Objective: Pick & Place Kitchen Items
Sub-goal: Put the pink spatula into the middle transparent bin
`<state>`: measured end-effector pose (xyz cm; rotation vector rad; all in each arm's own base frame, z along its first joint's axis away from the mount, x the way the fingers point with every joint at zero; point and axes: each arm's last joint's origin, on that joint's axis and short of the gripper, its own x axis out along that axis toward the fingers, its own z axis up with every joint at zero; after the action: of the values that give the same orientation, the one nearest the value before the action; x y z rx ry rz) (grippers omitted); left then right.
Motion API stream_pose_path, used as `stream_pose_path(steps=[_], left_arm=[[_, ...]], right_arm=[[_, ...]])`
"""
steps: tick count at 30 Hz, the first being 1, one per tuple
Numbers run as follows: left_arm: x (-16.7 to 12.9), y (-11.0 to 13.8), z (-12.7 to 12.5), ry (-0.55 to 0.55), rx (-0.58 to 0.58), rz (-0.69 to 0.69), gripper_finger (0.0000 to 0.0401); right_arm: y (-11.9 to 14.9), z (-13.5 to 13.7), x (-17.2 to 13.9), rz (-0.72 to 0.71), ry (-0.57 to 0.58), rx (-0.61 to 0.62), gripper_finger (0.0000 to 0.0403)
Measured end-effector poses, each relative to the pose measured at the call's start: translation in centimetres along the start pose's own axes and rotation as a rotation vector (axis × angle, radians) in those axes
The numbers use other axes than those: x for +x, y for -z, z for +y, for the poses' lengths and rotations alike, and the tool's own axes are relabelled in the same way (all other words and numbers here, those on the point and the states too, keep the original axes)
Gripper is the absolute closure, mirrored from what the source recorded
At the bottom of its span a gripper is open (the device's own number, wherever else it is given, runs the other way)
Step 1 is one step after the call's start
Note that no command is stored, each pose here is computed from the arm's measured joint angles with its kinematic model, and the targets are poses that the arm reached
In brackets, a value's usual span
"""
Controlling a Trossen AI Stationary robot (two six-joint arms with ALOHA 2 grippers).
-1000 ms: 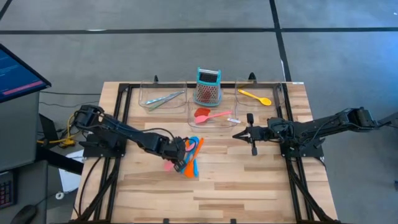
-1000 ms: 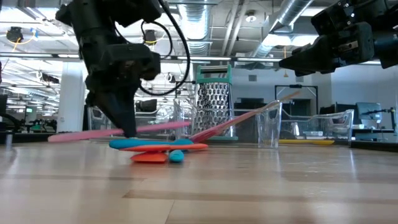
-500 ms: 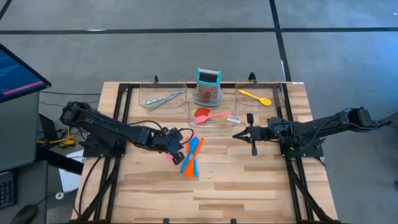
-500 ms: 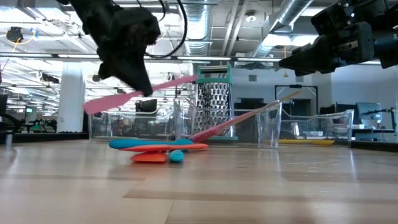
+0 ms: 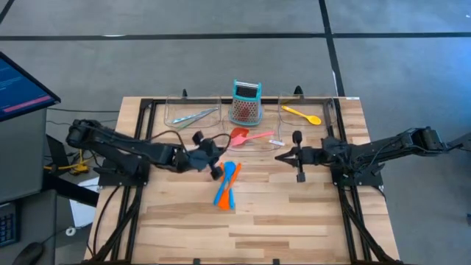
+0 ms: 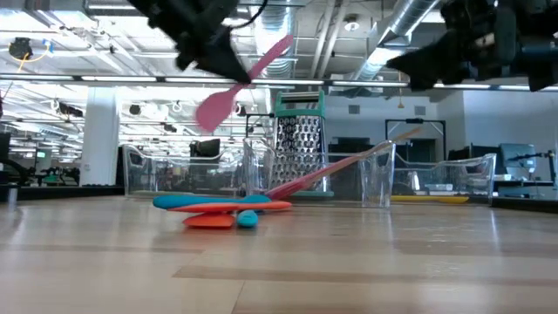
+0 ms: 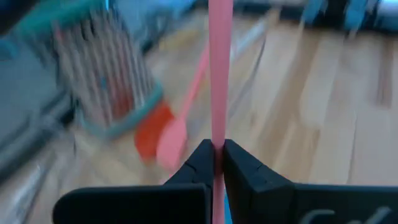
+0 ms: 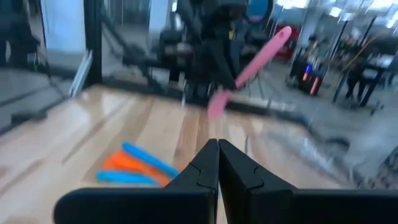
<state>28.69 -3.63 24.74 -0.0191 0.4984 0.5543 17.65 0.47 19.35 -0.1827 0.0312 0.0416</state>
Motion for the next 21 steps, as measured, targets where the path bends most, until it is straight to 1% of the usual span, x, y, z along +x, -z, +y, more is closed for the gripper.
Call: stream_pose_path(steps=[4, 7, 10, 13, 16, 19, 21], left_arm=[[0.7, -1.7, 0.1, 0.008, 0.041, -0.137, 0.0400], [1.2, -2.4, 0.1, 0.044, 0.057, -0.199, 0.0400], [2.0, -2.7, 0.0, 0.089, 0.065, -0.230, 0.0400], [3.1, -2.6, -0.1, 0.140, 0.062, -0.243, 0.0400], [4.3, -2.5, -0.3, 0.180, 0.057, -0.253, 0.0400], [5.5, -2.8, -0.8, 0.195, 0.066, -0.247, 0.0400], [5.9, -3.5, -1.2, 0.193, 0.084, -0.263, 0.0400]], right_arm=[[-1.0, -0.2, 0.0, -0.101, 0.019, -0.001, 0.0402], [-1.5, -0.3, -0.1, -0.156, 0.029, -0.002, 0.0399], [-1.9, -0.3, -0.2, -0.192, 0.036, -0.003, 0.0385], [-2.3, -0.4, -0.1, -0.206, 0.039, -0.003, 0.0353], [-2.8, -0.6, 0.1, -0.218, 0.058, -0.001, 0.0312], [-2.9, -0.7, 0.5, -0.205, 0.081, 0.019, 0.0272], [-3.1, -0.8, 1.0, -0.200, 0.086, 0.025, 0.0248]])
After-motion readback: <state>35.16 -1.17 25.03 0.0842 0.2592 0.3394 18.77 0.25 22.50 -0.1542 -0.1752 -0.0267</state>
